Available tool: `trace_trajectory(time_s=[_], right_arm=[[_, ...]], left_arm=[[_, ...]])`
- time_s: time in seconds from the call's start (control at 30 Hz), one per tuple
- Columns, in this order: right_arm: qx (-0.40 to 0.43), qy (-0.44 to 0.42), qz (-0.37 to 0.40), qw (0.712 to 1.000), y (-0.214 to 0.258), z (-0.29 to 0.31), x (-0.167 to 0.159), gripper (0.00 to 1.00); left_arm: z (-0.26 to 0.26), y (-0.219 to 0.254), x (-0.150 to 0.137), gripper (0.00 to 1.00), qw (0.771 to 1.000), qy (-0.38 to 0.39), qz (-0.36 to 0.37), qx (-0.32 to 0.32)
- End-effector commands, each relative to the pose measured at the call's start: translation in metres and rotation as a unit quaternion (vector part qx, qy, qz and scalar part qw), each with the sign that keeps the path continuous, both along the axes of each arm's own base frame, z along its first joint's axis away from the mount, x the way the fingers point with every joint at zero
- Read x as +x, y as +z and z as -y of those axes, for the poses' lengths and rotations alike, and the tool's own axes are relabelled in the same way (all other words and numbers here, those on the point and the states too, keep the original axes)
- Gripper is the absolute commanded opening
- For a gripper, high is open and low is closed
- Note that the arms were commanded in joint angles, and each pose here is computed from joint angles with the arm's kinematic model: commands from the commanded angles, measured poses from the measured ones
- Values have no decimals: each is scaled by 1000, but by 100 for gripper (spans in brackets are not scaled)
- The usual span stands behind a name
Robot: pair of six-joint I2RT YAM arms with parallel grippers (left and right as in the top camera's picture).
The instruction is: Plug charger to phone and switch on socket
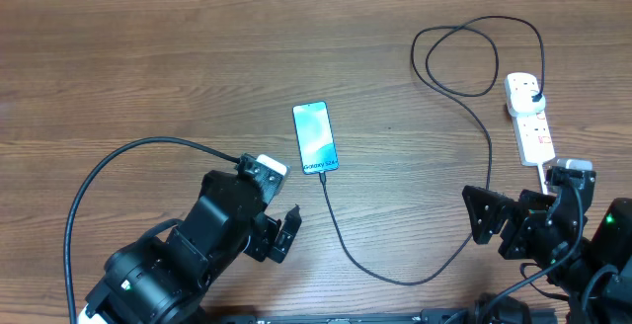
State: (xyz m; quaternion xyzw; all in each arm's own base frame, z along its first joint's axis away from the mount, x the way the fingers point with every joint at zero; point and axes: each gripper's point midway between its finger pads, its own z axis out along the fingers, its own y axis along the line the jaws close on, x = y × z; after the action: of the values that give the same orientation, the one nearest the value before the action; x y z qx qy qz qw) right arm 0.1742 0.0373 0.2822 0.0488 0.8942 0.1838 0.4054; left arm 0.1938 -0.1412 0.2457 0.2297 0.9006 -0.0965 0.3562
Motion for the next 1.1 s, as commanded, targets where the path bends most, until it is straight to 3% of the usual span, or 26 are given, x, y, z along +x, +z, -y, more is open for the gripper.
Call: trace_trajectory(time_s=[0.0,0.2,0.43,0.73,1.07], right_arm=[[0,3,4,1000,1,-1,0,100],[0,3,4,1000,1,-1,0,100],[0,3,4,1000,1,-1,0,100],[0,3,4,1000,1,-1,0,100],[0,3,4,1000,1,-1,0,100]], left_arm=[[-13,13,13,99,998,37,50,4],[-34,52,49,100,977,76,190,-54],[-70,57,49,100,933,113,314,-138],[-122,41,35,100,884,210,387,-160],[-157,15,36,100,838,291,415,-202]])
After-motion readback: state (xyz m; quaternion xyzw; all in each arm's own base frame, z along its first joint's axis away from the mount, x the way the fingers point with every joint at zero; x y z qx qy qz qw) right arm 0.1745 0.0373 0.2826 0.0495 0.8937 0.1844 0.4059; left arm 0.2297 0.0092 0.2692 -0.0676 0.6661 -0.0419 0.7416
